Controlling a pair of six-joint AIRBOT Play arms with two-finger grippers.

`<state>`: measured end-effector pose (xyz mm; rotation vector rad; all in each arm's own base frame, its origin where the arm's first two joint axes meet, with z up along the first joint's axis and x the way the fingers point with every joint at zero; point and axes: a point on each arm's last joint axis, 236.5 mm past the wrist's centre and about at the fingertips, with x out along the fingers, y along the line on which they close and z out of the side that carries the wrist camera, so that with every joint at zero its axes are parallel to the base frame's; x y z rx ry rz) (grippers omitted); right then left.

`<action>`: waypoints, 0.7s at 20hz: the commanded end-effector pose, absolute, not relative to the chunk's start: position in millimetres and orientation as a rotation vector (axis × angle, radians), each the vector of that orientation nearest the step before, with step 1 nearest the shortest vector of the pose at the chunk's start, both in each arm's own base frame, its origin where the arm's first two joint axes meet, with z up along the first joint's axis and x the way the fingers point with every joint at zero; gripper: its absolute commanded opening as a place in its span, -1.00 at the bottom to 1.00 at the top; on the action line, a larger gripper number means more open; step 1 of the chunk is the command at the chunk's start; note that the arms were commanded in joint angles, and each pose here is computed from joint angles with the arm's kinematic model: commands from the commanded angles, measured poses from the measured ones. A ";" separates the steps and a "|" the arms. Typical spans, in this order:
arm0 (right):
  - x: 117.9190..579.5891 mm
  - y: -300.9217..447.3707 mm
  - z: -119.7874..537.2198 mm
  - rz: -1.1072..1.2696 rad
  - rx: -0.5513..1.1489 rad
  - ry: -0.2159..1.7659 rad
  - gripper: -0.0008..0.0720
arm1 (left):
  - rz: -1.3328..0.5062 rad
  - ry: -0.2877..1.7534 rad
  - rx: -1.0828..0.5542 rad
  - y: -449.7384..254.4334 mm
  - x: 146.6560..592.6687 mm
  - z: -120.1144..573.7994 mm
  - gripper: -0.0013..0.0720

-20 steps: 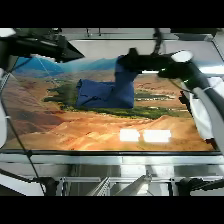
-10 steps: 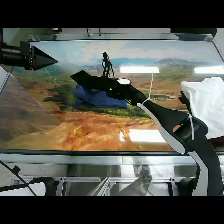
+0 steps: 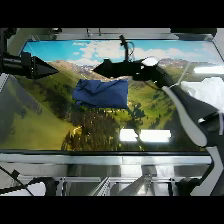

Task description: Fold the shirts.

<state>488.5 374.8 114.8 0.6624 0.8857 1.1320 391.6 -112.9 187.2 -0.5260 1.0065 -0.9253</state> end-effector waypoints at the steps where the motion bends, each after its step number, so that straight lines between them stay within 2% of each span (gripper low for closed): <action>1: 467.1 260.9 102.3 0.957 0.448 1.134 -0.94 | -0.924 1.010 -0.517 -108.1 379.6 191.6 -0.92; 3: 444.7 214.8 99.5 0.939 0.444 1.228 -0.94 | -0.849 0.970 -0.554 -95.5 373.1 191.8 -0.92; 5: 445.7 177.3 84.2 0.827 0.538 1.230 -0.92 | -0.787 0.956 -0.598 -86.1 351.0 184.9 -0.92; 6: 448.3 164.1 70.9 0.765 0.586 1.226 -0.83 | -0.751 0.947 -0.620 -81.8 339.8 179.2 -0.92; 7: 449.5 156.8 54.8 0.722 0.619 1.234 -0.19 | -0.704 0.929 -0.648 -76.5 332.3 172.8 -0.92; 8: 448.1 156.6 37.6 0.699 0.643 1.260 0.63 | -0.656 0.906 -0.672 -71.0 327.6 166.3 -0.92; 9: 444.4 161.5 23.1 0.700 0.649 1.291 0.90 | -0.616 0.888 -0.691 -65.6 324.0 160.9 -0.92; 14: 468.1 203.6 -39.2 0.647 0.670 1.297 0.91 | -0.465 0.805 -0.748 -35.0 318.8 149.7 -0.92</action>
